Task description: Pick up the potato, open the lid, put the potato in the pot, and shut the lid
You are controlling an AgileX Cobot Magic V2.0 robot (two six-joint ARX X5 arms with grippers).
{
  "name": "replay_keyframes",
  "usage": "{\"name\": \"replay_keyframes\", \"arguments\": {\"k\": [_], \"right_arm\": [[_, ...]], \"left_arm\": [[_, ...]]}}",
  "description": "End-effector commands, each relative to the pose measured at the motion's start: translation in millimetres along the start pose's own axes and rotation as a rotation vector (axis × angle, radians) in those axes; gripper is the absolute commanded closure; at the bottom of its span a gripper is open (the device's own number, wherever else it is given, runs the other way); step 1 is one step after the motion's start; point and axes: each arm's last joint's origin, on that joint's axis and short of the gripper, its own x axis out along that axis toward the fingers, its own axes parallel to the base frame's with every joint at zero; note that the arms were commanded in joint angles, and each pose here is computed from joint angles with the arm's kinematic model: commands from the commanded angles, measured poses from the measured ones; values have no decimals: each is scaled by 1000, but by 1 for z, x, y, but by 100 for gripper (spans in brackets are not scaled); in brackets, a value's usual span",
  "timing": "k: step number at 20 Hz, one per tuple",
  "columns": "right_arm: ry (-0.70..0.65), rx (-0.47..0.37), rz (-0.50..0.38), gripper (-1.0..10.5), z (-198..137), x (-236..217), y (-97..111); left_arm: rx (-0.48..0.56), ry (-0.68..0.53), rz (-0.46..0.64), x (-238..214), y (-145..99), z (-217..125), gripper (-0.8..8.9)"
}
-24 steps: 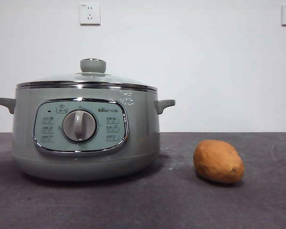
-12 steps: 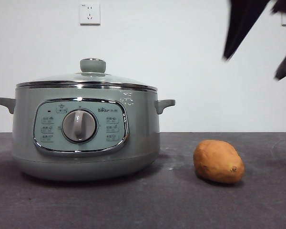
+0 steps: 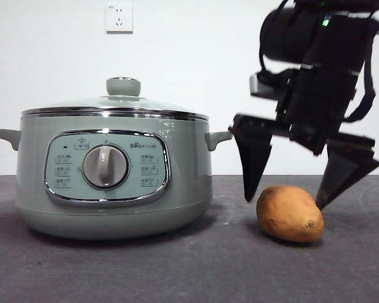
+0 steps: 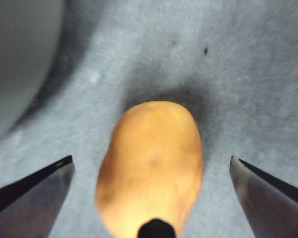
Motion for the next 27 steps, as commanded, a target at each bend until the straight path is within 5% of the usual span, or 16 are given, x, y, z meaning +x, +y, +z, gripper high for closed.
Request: {"name": "replay_keyframes", "arguments": {"k": [1,4,5,13,27], "right_arm": [[11,18,-6,544,1,8,1],[12,32,-6,931,1,8,1],[13,32,-6,961,1,8,0],[-47,29,13,958,-7,-42,0],[-179,33,-10,958,-36,-119,-8]], "left_arm": [[17,-10,6,-1,0,1,527],[16,-10,24,-1,0,1,527],[15,-10,24,-1,0,1,527],[-2,29,12,18,10,4,489],[153,102,117,148,-10,21,492]]}}
